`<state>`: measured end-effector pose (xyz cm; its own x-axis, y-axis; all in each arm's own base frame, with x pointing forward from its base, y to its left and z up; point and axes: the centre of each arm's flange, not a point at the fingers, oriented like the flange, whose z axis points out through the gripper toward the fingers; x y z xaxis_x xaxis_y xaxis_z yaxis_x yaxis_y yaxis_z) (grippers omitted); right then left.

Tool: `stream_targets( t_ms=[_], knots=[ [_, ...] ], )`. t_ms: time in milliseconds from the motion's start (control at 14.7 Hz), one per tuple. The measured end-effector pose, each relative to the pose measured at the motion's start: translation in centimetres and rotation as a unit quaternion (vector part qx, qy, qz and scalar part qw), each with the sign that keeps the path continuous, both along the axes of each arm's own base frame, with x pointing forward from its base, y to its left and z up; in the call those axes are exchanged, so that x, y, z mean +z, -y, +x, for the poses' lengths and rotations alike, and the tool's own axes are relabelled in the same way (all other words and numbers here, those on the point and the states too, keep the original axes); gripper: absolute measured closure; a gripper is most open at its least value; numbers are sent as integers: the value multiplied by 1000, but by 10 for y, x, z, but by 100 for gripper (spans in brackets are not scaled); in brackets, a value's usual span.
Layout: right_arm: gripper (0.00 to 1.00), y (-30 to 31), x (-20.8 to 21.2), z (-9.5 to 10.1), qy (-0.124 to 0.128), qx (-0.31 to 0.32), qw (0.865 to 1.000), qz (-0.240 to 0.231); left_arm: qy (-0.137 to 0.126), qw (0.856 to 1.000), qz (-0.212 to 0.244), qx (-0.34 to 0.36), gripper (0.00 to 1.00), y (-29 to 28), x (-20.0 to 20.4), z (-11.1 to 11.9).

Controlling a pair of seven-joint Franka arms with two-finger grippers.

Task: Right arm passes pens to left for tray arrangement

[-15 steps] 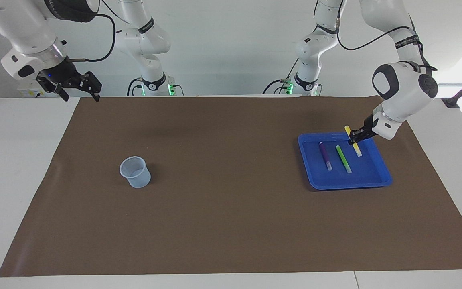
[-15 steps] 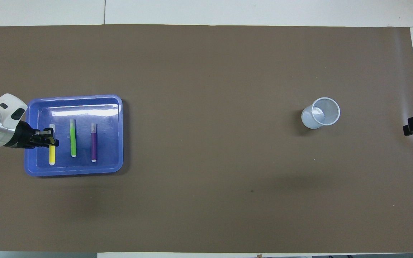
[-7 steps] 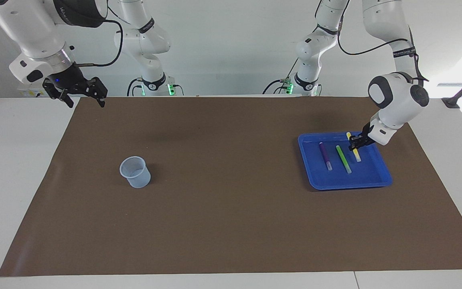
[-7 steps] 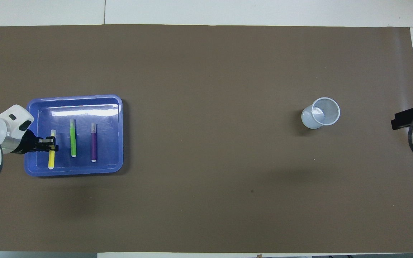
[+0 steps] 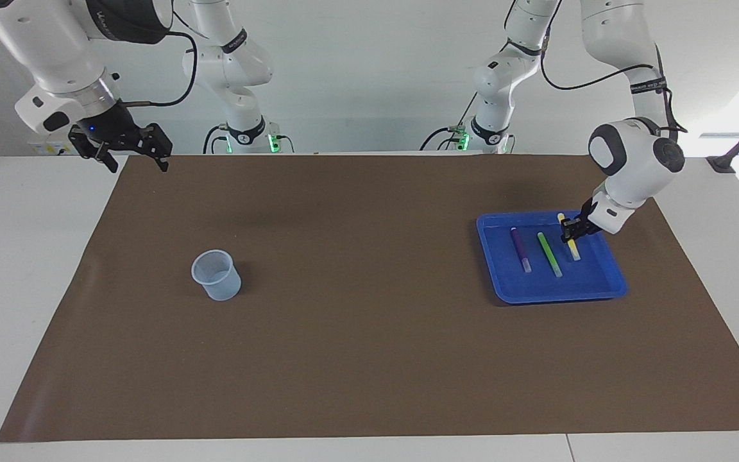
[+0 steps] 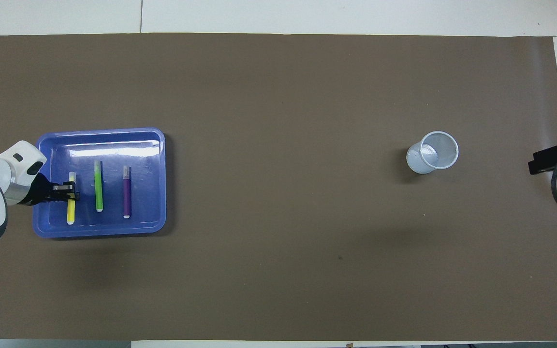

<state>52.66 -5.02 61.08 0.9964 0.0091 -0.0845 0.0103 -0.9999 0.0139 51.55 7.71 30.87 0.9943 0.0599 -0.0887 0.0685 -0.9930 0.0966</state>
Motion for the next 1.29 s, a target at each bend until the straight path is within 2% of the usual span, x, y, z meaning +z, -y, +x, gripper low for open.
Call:
stream_targets(
  t_ms=[339, 407, 475, 543, 747, 882, 1290],
  knots=[
    [0, 4, 0, 0, 0, -4, 1000, 0, 4, 1000, -2, 0, 82, 0, -5, 2],
    [0, 4, 0, 0, 0, -4, 1000, 0, 4, 1000, -2, 0, 77, 0, -5, 2],
    [0, 4, 0, 0, 0, -4, 1000, 0, 5, 1000, -2, 0, 70, 0, -5, 2],
    [0, 4, 0, 0, 0, -4, 1000, 0, 5, 1000, -2, 0, 55, 0, -4, 2],
    [0, 4, 0, 0, 0, -4, 1000, 0, 7, 1000, -2, -2, 23, 0, 1, 7],
    [0, 5, 0, 0, 0, -4, 1000, 0, -1, 1000, -5, -7, 1, 1, 16, 15],
    [0, 5, 1, -1, 1, -5, 1000, 0, -22, 998, -7, -50, 0, 53, 98, 48]
  ],
)
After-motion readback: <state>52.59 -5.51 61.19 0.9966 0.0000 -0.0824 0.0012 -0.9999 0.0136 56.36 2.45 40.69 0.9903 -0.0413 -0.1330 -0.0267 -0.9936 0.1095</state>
